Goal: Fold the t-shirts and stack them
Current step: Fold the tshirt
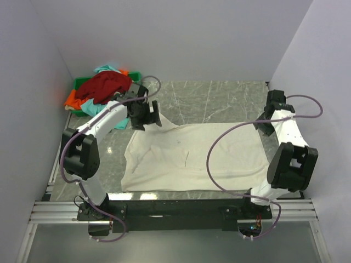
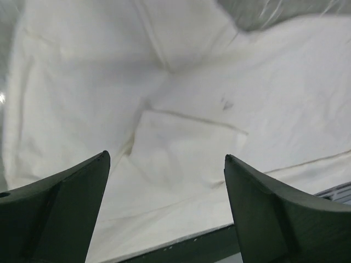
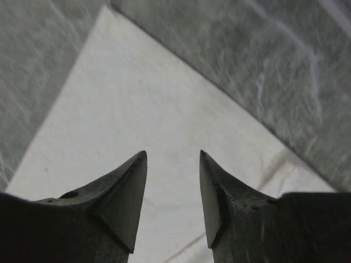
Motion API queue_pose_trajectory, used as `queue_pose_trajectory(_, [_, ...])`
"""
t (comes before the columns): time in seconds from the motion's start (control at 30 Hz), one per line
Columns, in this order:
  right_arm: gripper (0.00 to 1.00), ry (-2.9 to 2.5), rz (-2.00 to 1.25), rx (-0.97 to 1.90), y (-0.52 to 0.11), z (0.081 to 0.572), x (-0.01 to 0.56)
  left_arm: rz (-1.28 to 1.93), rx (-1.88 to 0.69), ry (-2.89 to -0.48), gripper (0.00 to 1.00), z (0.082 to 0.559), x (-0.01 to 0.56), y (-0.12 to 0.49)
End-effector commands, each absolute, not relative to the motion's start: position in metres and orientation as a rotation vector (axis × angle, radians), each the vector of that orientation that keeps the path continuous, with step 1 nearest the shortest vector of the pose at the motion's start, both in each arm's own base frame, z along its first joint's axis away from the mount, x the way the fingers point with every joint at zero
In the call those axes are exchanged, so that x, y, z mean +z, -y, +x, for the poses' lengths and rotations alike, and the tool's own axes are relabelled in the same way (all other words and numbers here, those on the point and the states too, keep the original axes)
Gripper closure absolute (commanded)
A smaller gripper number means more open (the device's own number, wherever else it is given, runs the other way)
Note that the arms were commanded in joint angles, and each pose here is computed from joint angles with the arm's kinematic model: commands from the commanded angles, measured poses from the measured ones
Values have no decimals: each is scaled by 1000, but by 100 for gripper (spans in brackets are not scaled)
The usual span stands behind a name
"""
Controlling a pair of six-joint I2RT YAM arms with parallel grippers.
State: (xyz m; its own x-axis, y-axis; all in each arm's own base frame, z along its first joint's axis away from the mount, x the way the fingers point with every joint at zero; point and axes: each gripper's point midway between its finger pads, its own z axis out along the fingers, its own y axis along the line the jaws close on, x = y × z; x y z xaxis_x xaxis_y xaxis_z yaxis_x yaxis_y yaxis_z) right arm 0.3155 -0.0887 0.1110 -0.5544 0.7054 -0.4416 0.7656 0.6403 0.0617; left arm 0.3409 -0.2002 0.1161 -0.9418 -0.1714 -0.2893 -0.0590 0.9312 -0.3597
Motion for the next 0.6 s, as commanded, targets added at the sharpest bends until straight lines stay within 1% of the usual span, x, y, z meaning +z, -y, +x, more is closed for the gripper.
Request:
queue_pose_trajectory(0.0, [50,-2362,1064,-256,115,360,115,-194,-531,-2671,9,380,143,192])
queue_pose_trajectory(0.1, [51,-2336,1019,-243,125,396,110,-239,-584,-2611,11,401,155,185])
queue_pose_trajectory(0.13, [51,-2312,1005,-239,128,409,117,-247,-603,-2591,11,407,158,185])
queue_pose_trajectory(0.17, [52,-2336,1002,-248,131,417,105,-274,-609,-2577,11,412,160,179])
queue_pose_trajectory(0.33, [54,-2341,953,-207,136,457,94,-311,-625,-2532,11,422,166,173])
queue_pose_trajectory(0.37, [54,-2362,954,-204,136,461,82,-321,-626,-2533,11,422,164,173])
queue_pose_trajectory(0.43, [55,-2361,954,-199,137,470,80,-335,-623,-2535,11,423,162,171])
queue_pose_trajectory(0.57, [56,-2412,964,-182,134,477,59,-350,-615,-2548,11,422,155,168])
